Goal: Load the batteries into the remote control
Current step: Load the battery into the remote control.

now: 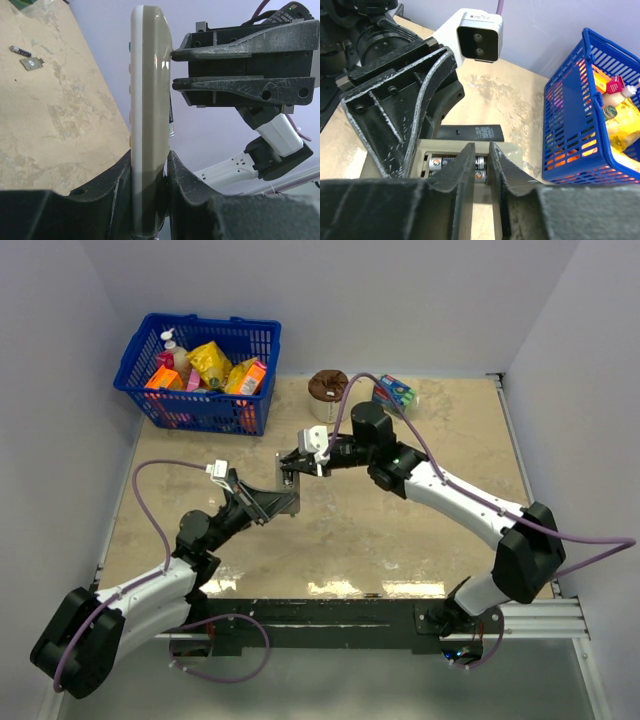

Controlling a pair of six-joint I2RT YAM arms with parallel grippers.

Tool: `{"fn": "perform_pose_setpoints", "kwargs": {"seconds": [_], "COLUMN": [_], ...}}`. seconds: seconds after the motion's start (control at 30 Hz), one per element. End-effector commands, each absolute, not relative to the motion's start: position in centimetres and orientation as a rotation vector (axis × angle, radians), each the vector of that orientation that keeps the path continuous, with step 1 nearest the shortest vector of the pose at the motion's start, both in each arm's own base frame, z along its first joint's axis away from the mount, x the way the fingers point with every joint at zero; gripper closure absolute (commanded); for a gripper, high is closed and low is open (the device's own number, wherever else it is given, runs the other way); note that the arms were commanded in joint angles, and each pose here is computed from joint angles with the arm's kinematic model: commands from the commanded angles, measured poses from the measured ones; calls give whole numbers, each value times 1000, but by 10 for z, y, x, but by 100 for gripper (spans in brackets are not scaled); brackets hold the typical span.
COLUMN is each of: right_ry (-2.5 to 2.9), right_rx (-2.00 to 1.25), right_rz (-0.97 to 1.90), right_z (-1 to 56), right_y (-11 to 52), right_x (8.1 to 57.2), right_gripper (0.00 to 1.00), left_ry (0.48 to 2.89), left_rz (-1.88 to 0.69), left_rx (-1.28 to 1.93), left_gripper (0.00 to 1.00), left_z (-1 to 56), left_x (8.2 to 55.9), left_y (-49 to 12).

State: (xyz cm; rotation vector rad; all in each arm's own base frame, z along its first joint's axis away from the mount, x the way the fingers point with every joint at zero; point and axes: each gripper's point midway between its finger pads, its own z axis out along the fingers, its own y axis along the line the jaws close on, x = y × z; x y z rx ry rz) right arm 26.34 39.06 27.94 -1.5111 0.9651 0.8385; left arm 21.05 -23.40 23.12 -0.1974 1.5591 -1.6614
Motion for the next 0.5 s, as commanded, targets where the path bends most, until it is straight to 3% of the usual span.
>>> {"fn": "perform_pose_setpoints", "kwargs": {"seconds": [0.0,0.1,0.47], "right_ry": [1014,988,1030], "right_rx": [-1456,-1449,-1525], "right_rz": [792,774,738], "right_z": [310,323,301], "right_y": [374,369,360], "right_x": [268,264,247], "right_gripper": [76,72,74], "left_ry": [1307,1320,1320], "left_rz": [-1755,-1751,-1748], "left_rx": [-69,-85,-82], "left_gripper": [100,100,100], "left_z": [291,288,289], "left_x": [192,194,195], "left_y": [-231,-230,-230]}}
